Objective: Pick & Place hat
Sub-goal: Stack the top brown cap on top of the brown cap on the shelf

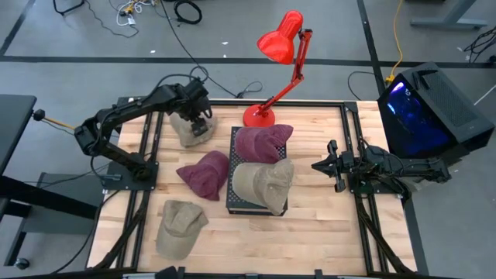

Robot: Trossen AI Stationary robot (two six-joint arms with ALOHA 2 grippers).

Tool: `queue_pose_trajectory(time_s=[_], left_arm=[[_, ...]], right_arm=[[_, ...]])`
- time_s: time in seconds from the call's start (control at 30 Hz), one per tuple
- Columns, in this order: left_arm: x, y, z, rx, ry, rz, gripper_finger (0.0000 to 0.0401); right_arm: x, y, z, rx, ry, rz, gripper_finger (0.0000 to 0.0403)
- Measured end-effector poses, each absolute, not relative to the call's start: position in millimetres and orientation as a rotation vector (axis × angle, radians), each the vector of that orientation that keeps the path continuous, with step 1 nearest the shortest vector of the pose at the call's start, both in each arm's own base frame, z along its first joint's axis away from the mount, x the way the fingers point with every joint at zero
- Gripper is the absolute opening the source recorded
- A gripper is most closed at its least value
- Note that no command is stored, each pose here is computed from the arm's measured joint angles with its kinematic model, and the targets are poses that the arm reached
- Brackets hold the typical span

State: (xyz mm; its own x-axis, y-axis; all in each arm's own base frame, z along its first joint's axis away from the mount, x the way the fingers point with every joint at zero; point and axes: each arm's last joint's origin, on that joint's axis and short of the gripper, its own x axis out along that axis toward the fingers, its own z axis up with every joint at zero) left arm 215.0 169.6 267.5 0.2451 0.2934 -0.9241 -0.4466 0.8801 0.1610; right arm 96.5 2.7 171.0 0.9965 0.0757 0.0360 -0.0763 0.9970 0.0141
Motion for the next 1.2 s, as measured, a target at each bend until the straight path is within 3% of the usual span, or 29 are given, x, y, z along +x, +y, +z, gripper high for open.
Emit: queue_pose_trajectory(time_s=[0.3, 0.47, 0.9, 1.2], left_arm=[[218, 147, 264, 0.192, 1.402, 0.153, 0.0236], [219, 137, 263, 0.354, 1.490, 0.063, 0.0236], [228, 127, 243, 0.612, 1.640, -0.314, 0.0236], [240, 137, 228, 0.803, 1.712, -0.406, 0.0236]], right_arm=[[97, 3, 171, 0.015, -0.035, 0.076, 0.0027], [97, 3, 171, 0.015, -0.035, 0.076, 0.0027], [97, 3, 171, 0.015, -0.036, 0.076, 0.0027], [97, 3, 171, 0.015, -0.035, 0.076, 0.0027]])
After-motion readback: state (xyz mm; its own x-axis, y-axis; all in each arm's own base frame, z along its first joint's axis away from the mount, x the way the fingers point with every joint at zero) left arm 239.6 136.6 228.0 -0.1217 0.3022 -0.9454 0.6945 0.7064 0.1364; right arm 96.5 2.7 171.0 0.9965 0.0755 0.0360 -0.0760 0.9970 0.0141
